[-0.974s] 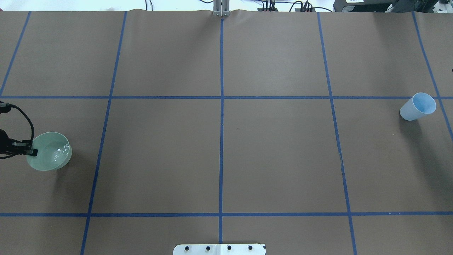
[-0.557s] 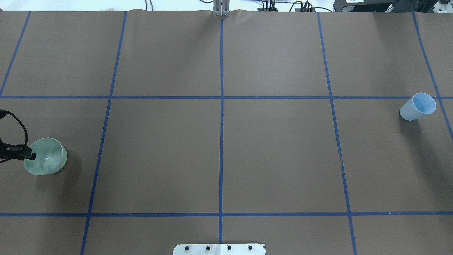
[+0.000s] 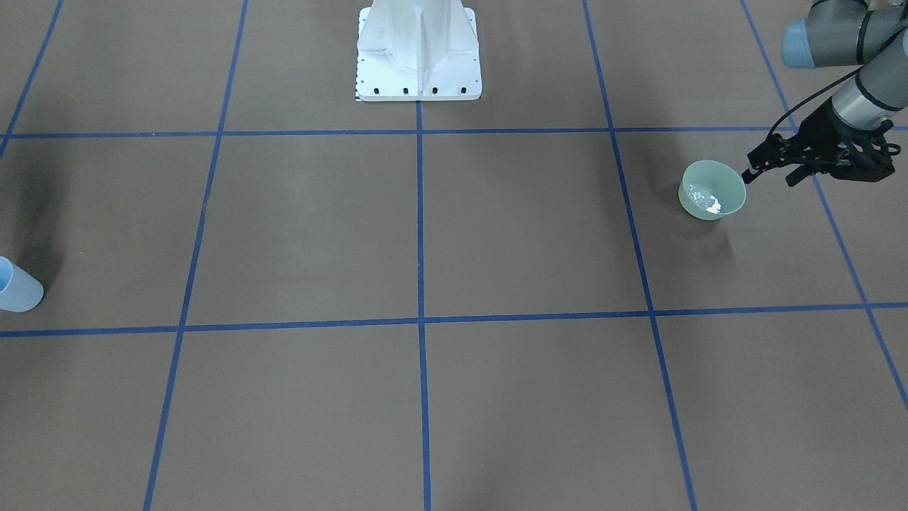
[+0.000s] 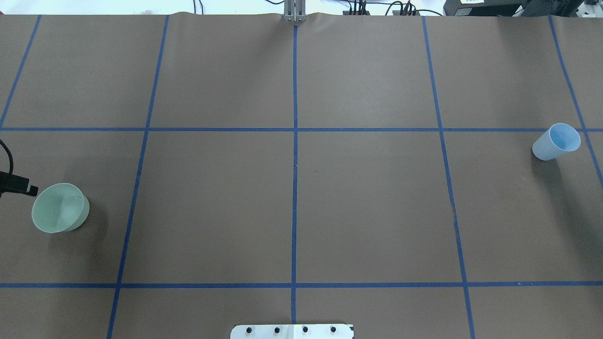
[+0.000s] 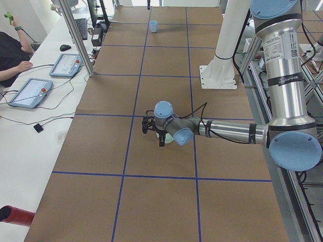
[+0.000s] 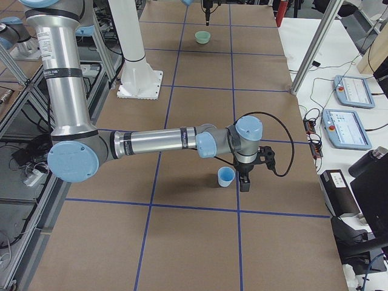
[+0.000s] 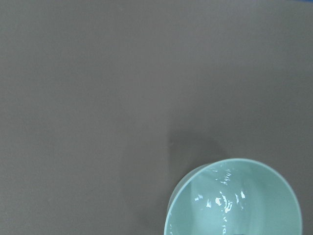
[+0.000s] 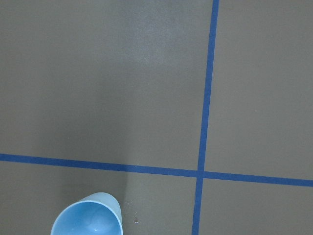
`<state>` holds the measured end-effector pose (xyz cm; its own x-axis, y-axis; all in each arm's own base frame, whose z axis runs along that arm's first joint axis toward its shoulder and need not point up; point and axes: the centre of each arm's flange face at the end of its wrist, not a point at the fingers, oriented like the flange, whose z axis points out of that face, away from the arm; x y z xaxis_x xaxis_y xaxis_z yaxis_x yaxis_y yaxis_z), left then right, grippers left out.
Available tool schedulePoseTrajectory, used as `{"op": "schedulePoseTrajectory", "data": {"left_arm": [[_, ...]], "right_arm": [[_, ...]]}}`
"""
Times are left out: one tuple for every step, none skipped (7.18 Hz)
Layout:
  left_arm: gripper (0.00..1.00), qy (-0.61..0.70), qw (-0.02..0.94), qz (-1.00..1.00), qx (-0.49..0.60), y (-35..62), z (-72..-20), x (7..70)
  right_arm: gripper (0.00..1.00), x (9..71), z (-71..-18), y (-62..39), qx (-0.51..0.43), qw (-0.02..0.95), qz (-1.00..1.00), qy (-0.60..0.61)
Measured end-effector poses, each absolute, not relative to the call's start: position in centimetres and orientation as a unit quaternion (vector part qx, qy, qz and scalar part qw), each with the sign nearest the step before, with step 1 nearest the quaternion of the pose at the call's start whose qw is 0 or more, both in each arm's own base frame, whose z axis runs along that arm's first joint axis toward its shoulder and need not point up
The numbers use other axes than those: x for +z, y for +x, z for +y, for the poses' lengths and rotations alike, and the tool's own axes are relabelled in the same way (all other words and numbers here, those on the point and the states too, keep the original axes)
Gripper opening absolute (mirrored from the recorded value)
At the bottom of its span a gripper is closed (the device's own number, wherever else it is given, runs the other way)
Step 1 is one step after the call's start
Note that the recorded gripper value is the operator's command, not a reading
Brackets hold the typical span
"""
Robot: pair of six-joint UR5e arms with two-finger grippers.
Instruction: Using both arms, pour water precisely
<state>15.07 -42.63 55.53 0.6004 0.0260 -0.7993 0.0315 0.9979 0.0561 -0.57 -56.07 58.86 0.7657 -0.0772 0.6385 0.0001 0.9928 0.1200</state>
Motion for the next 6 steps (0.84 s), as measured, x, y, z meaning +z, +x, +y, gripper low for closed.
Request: {"op": "schedulePoseTrajectory", "data": {"left_arm": [[1.0, 0.047, 0.905, 0.422, 0.02, 12.5, -45.9, 53.1], [1.0, 0.064, 0.916, 0.392, 0.049, 8.4, -49.4, 51.4], [1.0, 0.073, 0.926, 0.365, 0.07, 3.9, -52.7, 50.7], [1.0, 0.07, 0.931, 0.35, 0.076, -0.7, -54.8, 52.2], [1.0, 0.063, 0.934, 0.346, 0.071, -5.0, -55.6, 55.2], [1.0, 0.057, 0.935, 0.345, 0.057, -8.2, -55.1, 58.0]], "right_arm": [[1.0, 59.0, -55.8, -0.6, -0.02, 0.935, -0.351, 0.052], [1.0, 59.3, -55.4, -0.3, -0.016, 0.932, -0.359, 0.048], [1.0, 59.7, -55.1, 0.1, -0.011, 0.93, -0.365, 0.043], [1.0, 60.2, -54.6, 0.5, -0.003, 0.928, -0.371, 0.036], [1.0, 61.0, -54.0, 1.2, 0.007, 0.925, -0.379, 0.028], [1.0, 61.7, -53.2, 1.8, 0.016, 0.92, -0.392, 0.019]]}}
